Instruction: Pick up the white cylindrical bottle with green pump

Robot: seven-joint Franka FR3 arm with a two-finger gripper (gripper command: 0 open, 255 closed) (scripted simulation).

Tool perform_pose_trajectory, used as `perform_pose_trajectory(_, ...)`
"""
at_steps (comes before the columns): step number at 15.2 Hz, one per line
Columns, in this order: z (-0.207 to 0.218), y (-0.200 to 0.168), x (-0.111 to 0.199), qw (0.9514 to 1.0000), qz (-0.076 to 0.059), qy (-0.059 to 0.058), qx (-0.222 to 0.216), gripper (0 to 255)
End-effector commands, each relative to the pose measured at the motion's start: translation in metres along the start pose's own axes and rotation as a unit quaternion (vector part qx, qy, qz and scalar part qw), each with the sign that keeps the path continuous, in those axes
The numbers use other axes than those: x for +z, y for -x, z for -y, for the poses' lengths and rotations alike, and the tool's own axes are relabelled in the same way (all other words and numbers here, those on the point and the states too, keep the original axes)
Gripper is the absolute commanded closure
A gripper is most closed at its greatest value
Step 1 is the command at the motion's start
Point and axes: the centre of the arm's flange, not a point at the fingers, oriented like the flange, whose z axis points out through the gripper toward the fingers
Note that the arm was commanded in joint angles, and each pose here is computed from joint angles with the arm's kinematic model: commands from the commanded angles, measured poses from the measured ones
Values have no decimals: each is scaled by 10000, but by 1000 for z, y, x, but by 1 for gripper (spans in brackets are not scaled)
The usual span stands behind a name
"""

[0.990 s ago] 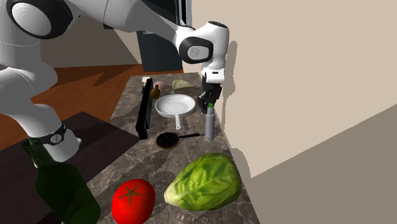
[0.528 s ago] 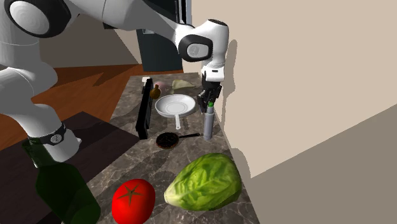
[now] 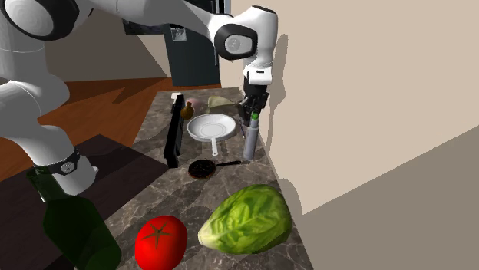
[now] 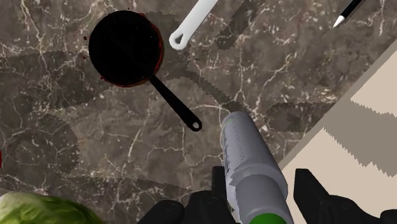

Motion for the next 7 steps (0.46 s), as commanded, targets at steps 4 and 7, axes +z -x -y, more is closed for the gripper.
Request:
perform_pose_trajectory(4, 1, 3, -26, 10000, 0, 0, 0, 255)
perform_pose_trajectory(7, 1, 3, -33, 10000, 0, 0, 0, 255)
